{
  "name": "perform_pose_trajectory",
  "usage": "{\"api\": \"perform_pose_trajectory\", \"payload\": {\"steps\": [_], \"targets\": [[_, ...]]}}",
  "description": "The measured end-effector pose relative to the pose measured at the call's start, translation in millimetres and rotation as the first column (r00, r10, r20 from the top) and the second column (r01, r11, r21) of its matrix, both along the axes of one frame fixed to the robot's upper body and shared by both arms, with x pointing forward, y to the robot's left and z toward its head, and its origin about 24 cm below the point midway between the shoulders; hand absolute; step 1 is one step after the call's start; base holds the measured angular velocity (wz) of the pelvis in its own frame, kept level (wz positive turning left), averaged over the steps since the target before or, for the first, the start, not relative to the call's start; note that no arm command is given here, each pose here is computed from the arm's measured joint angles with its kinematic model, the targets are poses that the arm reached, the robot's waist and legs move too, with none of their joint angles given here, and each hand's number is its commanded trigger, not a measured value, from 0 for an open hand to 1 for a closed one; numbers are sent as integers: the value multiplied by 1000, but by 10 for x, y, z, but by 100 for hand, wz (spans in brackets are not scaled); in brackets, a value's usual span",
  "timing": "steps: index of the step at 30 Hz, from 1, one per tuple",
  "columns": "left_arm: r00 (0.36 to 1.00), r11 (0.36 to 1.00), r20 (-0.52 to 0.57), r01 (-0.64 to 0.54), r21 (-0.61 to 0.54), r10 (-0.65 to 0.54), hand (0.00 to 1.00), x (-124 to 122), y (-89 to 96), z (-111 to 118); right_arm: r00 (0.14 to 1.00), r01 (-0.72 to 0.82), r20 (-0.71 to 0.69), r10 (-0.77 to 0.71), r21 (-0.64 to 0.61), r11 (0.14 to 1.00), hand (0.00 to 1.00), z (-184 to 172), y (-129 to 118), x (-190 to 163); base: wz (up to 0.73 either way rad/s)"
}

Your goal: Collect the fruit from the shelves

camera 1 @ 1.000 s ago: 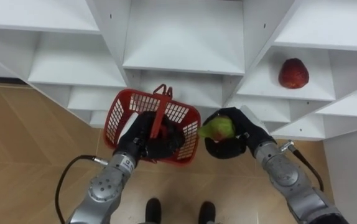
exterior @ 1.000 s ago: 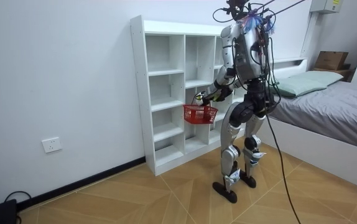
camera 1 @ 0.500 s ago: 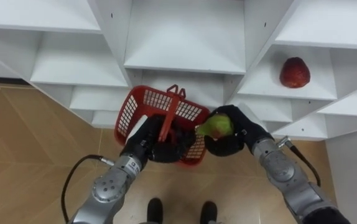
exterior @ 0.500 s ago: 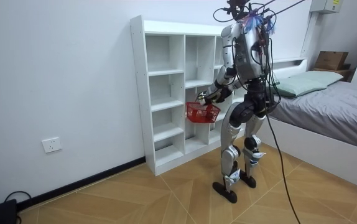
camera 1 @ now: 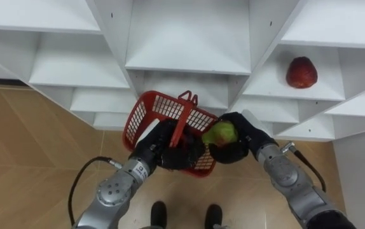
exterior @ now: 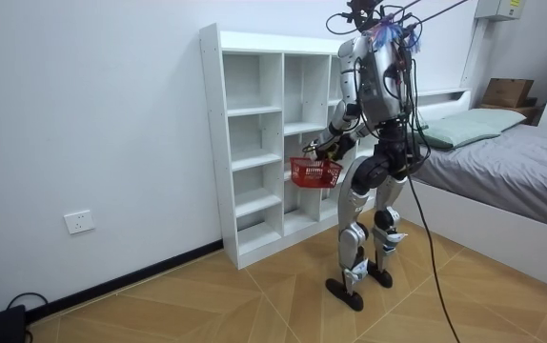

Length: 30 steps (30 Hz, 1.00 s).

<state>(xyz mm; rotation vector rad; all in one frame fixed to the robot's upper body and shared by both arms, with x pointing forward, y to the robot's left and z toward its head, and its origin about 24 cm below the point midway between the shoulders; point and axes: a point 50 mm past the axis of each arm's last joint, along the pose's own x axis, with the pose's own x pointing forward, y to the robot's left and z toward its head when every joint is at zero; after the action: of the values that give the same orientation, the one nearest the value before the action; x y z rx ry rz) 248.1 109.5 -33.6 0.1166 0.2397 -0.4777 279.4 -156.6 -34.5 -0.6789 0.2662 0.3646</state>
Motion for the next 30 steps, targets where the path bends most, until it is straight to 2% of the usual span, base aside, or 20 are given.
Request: {"api": "perform_pose_trajectory", "payload": {"steps": [9, 30], "targets": [[1000, 999, -13, 24, -46, -24, 100, -6, -40, 6, 1000, 6, -25, -6, -8, 1000, 0, -50, -15, -11, 0], [999, 997, -7, 51, -59, -52, 100, 14, -96, 34, 1000, -20, -17, 20, -16, 1000, 0, -42, 71, 3, 0]]}}
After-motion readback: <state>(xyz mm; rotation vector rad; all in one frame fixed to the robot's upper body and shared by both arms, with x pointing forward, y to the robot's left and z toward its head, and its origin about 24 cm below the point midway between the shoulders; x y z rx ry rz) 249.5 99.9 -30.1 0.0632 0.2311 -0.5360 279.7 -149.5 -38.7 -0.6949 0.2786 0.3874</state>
